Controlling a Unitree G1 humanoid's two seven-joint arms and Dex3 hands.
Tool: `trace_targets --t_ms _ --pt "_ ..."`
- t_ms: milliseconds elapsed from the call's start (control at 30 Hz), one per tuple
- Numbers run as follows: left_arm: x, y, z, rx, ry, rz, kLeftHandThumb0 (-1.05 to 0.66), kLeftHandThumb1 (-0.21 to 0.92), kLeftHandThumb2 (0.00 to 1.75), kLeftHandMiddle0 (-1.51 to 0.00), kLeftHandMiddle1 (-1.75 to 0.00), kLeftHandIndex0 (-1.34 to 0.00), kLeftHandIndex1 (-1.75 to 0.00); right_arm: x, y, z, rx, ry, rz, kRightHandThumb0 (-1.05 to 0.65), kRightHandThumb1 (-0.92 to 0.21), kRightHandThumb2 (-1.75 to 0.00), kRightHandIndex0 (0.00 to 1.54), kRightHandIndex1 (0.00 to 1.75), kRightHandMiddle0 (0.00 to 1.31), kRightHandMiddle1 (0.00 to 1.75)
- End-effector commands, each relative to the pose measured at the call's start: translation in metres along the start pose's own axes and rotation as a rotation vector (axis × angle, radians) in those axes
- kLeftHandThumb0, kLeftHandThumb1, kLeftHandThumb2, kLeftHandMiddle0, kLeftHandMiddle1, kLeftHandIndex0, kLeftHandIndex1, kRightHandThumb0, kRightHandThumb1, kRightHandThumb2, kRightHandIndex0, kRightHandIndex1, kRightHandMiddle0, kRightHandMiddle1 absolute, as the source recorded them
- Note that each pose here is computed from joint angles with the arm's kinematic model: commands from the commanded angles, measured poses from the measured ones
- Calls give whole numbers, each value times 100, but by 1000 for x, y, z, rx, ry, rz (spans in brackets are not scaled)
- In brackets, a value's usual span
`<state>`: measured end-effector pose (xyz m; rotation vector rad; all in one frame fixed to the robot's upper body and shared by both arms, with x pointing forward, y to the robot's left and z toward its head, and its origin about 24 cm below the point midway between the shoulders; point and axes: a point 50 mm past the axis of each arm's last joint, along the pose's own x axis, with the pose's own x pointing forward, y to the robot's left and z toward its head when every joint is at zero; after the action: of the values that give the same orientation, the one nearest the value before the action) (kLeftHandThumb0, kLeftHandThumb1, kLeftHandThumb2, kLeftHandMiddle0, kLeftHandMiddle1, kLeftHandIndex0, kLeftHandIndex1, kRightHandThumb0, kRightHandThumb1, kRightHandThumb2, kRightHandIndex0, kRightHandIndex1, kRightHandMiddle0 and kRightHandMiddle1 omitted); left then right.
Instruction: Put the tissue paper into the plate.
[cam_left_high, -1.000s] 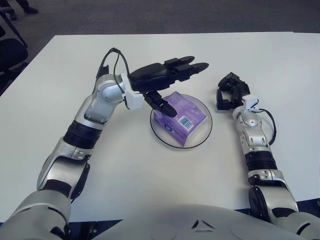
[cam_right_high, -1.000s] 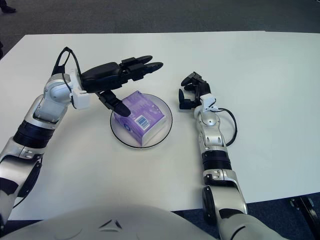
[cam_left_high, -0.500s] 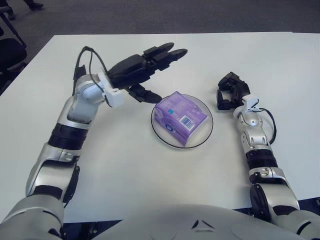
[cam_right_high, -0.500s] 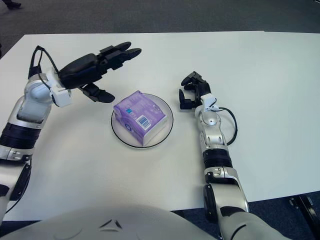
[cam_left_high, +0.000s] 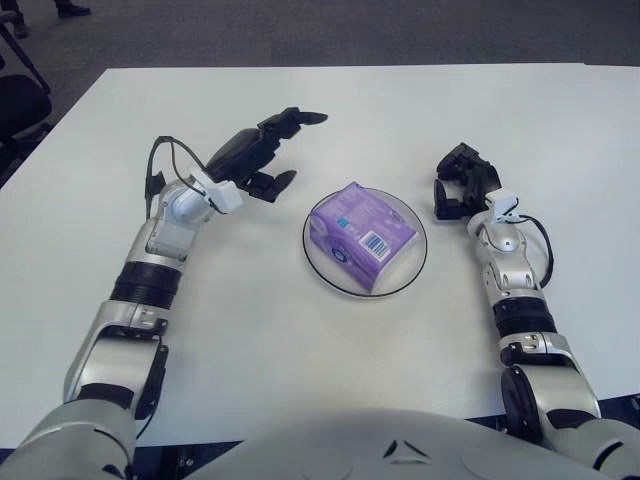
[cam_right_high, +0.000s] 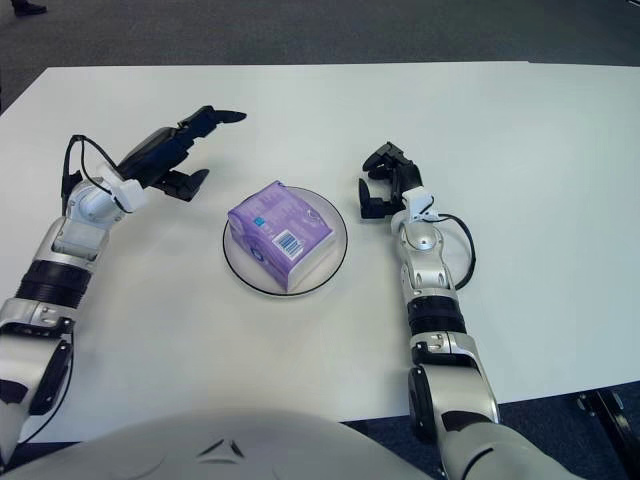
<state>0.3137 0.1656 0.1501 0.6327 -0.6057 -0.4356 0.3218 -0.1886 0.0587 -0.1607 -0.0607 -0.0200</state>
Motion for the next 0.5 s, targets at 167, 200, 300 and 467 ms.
trace_targets --t_ms 167,200,300,467 --pt "-16 -1 -19 -236 126 257 -98 92 118 -53 -104 -11 -134 -37 8 -62 48 270 -8 -1 -15 -152 77 172 48 175" --pt "-17 -1 -21 -252 138 273 -97 92 118 -55 -108 -13 -136 -37 8 -62 48 270 -8 -1 -15 -152 77 172 48 175" --pt "-22 2 -30 -305 179 330 -92 92 116 -63 -125 -23 -144 -36 8 -62 48 270 -7 -1 -15 -152 77 172 48 175" --pt "-29 0 -41 -420 240 413 -85 92 110 -70 -160 -30 -156 -36 8 -62 49 271 -3 -1 -15 -153 77 173 49 175"
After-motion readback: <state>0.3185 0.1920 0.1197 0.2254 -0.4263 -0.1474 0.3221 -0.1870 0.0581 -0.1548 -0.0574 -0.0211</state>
